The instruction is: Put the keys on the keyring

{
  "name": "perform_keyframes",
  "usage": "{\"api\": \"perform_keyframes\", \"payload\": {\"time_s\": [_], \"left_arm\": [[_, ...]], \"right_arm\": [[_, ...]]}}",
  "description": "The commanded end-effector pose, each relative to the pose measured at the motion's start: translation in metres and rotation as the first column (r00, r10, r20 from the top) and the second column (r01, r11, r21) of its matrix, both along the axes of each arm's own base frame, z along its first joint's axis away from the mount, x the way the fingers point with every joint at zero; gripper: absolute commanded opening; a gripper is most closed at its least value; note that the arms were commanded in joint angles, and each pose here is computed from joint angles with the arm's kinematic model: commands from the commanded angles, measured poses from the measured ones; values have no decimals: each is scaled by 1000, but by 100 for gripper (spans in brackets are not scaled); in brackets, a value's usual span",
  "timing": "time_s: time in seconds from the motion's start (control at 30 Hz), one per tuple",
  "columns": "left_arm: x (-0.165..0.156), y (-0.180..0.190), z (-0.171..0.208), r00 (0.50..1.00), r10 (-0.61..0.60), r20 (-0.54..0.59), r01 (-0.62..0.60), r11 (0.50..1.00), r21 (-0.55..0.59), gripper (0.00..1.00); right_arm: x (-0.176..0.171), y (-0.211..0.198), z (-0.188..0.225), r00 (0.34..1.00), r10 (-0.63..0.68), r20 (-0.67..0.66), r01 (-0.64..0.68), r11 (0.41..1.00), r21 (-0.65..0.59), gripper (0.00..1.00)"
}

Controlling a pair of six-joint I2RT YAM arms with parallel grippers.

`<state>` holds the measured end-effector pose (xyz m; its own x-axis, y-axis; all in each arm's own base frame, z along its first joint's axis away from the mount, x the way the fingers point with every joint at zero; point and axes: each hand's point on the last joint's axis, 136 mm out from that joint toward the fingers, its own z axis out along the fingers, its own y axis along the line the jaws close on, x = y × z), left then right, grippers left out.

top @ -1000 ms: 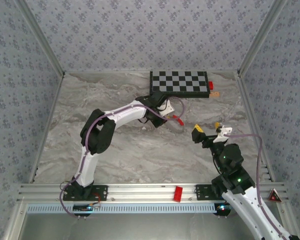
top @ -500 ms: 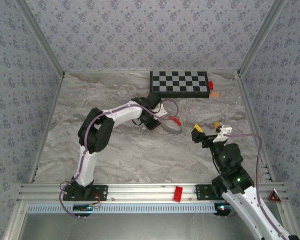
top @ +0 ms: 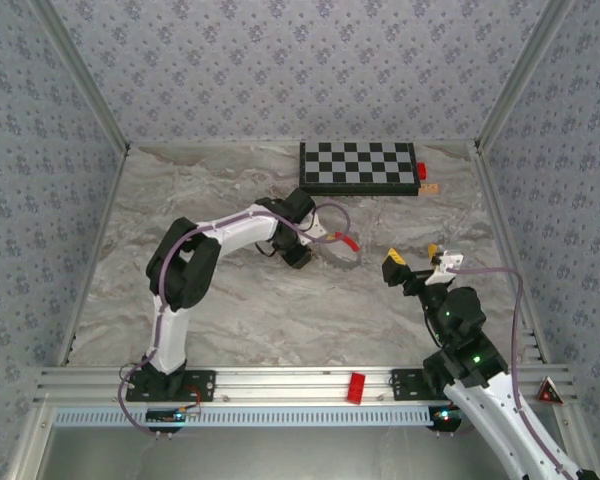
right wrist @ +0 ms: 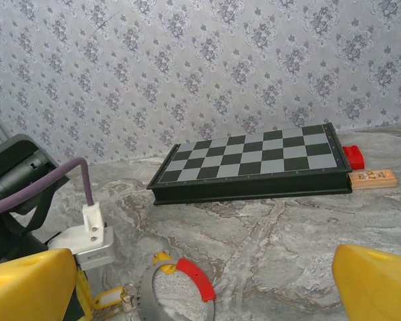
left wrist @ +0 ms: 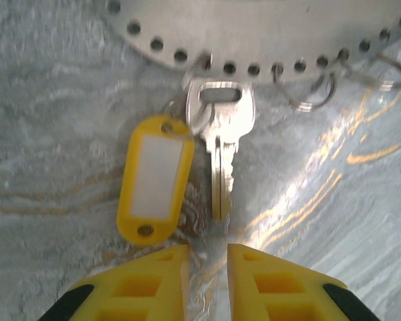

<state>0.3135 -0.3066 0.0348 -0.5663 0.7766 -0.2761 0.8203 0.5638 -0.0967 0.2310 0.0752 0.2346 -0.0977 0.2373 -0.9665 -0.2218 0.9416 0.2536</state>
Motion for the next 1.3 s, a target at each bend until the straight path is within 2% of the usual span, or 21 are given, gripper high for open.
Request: {"api": "perform_keyframes", "payload": {"time_s": [0.0,0.23,0.37,0.43,0.47,0.5,0.57,0.67,0.8,0.83,0.93,1.0,1.1,1.2,1.27], "left_arm": [[5,2,33,998,53,43,-49,995,-85,28],[11,17,78,973,214,90,-181,942,-284,50],[21,43,116,924,357,137,-271,864,-423,54],[26,62,131,881,443,166,-321,817,-480,61],[31,76,138,846,499,191,-353,791,-500,65],[35,91,145,801,557,221,-387,762,-519,74],[43,120,155,692,670,269,-456,694,-557,99],[47,158,168,543,782,306,-514,598,-615,100],[53,221,174,269,902,339,-634,430,-643,100],[53,235,172,220,913,344,-662,398,-634,100],[53,264,156,137,927,350,-742,330,-584,100],[55,278,150,101,923,370,-765,310,-565,100],[58,304,150,-6,893,450,-763,287,-579,100],[64,312,142,9,867,499,-738,342,-581,100],[67,326,130,9,858,514,-763,338,-551,100]], "right_arm": [[1,0,2,1000,-1,12,1,1000,18,100],[2,-1,-1,1000,-9,3,9,1000,11,100],[5,-2,-4,1000,-20,-6,20,1000,-3,100],[7,-2,-5,1000,-25,-12,24,1000,-13,100],[9,-2,-7,999,-31,-21,31,999,-21,100],[11,-3,-8,999,-40,-28,39,999,-29,100],[15,-2,-9,998,-47,-37,46,998,-41,99],[21,-4,-9,996,-74,-56,71,996,-56,100],[34,-10,-16,983,-143,-114,127,982,-140,100],[40,-13,-17,978,-170,-117,149,974,-168,100],[59,-25,-34,952,-271,-143,223,932,-287,100],[71,-35,-49,924,-333,-187,253,901,-352,99],[90,-49,-74,882,-403,-245,279,864,-419,99],[105,-59,-85,862,-439,-253,286,833,-473,99],[113,-67,-91,851,-466,-241,306,815,-492,99]]}}
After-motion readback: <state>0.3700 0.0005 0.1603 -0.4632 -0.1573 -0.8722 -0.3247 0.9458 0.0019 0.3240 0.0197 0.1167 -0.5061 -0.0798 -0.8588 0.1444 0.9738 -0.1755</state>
